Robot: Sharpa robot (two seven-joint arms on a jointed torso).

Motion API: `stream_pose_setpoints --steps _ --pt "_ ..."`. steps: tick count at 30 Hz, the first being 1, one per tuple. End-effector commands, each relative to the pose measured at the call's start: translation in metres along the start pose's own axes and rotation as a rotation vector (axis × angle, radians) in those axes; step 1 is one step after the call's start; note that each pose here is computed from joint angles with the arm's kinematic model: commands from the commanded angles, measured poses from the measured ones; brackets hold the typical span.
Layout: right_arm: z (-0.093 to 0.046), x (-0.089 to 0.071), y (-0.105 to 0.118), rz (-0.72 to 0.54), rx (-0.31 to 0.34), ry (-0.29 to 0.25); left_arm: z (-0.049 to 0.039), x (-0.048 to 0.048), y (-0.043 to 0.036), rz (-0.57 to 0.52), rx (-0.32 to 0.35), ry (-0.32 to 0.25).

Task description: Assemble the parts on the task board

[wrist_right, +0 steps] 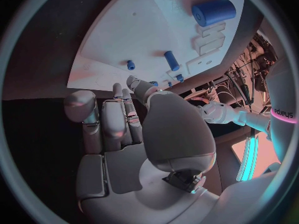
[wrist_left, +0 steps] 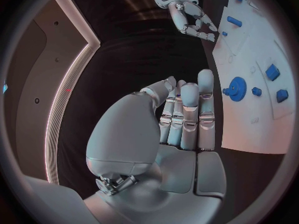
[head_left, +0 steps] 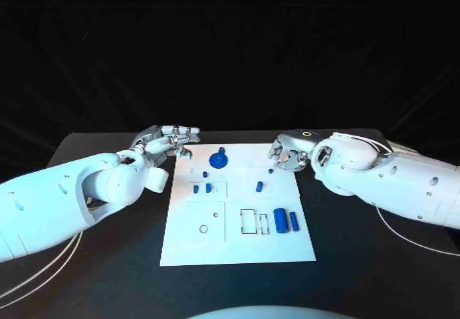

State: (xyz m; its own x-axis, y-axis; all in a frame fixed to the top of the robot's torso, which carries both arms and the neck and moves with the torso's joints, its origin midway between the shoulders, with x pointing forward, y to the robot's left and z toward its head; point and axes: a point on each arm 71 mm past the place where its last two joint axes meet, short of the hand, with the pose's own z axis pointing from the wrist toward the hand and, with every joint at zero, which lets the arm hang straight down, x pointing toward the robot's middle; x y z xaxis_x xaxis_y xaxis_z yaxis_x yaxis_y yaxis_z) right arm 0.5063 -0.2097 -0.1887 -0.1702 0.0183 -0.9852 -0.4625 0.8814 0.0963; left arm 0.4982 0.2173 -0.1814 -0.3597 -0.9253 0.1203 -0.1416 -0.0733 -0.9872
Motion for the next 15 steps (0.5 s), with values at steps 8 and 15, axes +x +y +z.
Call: stream_pose_setpoints --steps 8,15 --pt "0.001 0.012 0.007 -0.140 -0.001 0.102 -0.0038 0.0009 -0.0039 -0.101 0.057 -0.038" --pt "0.002 0.016 0.010 -0.142 -0.012 0.121 -0.0044 0.0043 -0.0039 -0.107 0.062 -0.026"
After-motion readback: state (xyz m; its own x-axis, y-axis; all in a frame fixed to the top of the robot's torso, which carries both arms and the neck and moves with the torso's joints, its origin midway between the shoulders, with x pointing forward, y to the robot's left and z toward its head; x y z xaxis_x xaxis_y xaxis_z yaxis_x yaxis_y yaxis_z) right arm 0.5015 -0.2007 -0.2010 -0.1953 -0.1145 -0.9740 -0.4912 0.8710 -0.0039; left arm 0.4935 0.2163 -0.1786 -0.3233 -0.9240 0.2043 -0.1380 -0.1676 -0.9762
